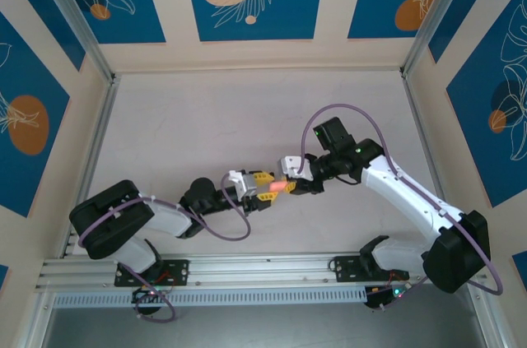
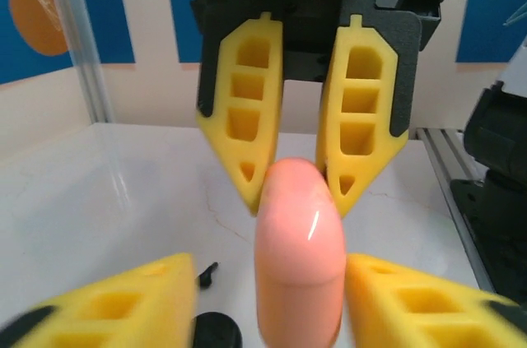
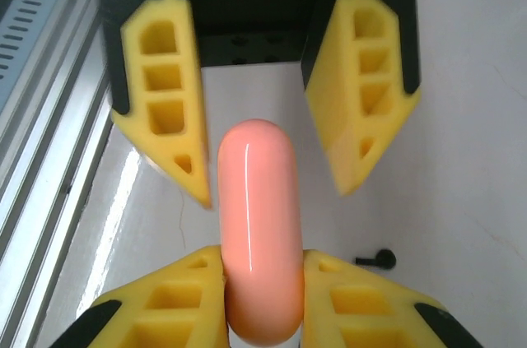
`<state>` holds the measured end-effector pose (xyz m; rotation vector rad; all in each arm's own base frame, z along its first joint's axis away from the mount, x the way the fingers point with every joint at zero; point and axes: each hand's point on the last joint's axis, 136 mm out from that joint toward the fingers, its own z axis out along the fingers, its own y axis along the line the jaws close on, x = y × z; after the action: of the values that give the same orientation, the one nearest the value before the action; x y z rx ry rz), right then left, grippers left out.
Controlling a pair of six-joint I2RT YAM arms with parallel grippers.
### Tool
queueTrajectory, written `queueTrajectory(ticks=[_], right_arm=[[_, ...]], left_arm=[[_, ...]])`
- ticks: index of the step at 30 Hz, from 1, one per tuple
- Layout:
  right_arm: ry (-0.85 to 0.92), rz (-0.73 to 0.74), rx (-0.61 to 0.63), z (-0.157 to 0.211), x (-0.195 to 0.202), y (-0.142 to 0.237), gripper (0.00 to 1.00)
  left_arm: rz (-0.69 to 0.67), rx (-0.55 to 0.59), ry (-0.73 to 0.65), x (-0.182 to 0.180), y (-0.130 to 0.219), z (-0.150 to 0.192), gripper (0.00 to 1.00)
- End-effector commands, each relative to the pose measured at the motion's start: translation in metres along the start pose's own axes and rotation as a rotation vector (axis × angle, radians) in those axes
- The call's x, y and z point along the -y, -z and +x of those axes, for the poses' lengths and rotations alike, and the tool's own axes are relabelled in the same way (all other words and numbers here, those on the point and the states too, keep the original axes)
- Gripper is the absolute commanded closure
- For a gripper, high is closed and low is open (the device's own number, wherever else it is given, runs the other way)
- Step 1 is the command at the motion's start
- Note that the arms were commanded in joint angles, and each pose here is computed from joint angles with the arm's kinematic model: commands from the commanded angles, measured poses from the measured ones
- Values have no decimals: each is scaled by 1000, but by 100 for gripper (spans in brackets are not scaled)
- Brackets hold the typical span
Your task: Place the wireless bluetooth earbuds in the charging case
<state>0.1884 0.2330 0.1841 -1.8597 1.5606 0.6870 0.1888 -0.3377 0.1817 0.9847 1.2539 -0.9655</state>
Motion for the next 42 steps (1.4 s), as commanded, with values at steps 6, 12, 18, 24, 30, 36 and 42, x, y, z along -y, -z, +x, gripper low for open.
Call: queueTrajectory(ticks=[6,12,18,24,30,36,42], right_arm=[[-129,-30,-47,23,32,16,80],[-256,-27,-59,46,67,27,80],[-369,6,-91,86,98,35,80],[-483,21,-156,139,119,42,80],[-552,-2,-217,184,135,40,81],[-566,-30,-227,206,144,34,82],[-583,-67,-218,218,146,26,82]], left_arm=[[-237,-41,-53,-37,7,15,30],[-398,-103,-47,-64,14,28,28],[-451,-208,-99,-76,13,39,28],[-458,-299,-129,-84,4,47,28],[-490,-360,-146,-95,-5,55,27],[-494,-411,-156,-101,-15,62,27],[-514,-440,-160,-106,-17,65,27]])
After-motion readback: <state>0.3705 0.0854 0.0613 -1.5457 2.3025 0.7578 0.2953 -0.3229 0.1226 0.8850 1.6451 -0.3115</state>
